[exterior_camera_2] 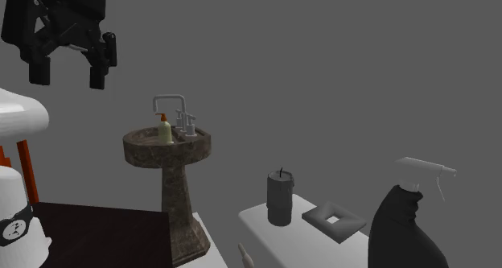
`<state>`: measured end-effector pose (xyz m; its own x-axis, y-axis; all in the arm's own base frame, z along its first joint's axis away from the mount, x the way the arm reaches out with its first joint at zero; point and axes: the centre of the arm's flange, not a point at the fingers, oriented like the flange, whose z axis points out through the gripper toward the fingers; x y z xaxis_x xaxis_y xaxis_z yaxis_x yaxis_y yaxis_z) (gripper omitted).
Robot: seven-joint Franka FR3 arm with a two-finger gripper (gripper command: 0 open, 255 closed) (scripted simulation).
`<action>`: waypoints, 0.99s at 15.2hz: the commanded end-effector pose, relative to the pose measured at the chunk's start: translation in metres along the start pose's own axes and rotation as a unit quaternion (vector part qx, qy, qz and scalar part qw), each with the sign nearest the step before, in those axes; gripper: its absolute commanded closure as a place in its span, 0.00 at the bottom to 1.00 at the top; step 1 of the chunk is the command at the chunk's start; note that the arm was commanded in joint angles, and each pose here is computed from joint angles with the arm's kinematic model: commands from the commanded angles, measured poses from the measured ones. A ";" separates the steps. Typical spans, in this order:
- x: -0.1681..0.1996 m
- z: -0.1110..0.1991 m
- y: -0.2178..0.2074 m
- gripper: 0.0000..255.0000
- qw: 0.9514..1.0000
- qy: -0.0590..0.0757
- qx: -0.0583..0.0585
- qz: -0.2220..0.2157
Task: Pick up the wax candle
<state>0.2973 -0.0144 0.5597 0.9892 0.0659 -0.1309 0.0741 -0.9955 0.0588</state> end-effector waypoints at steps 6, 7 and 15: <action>0.053 0.025 -0.022 0.00 1.000 0.010 0.003 -0.016; 0.064 0.030 -0.027 0.00 1.000 0.011 0.004 -0.020; 0.148 0.068 -0.068 0.00 0.999 0.027 0.009 -0.046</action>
<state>0.4205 0.0504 0.4752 0.9844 0.1530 -0.0869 0.1564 -0.9871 0.0334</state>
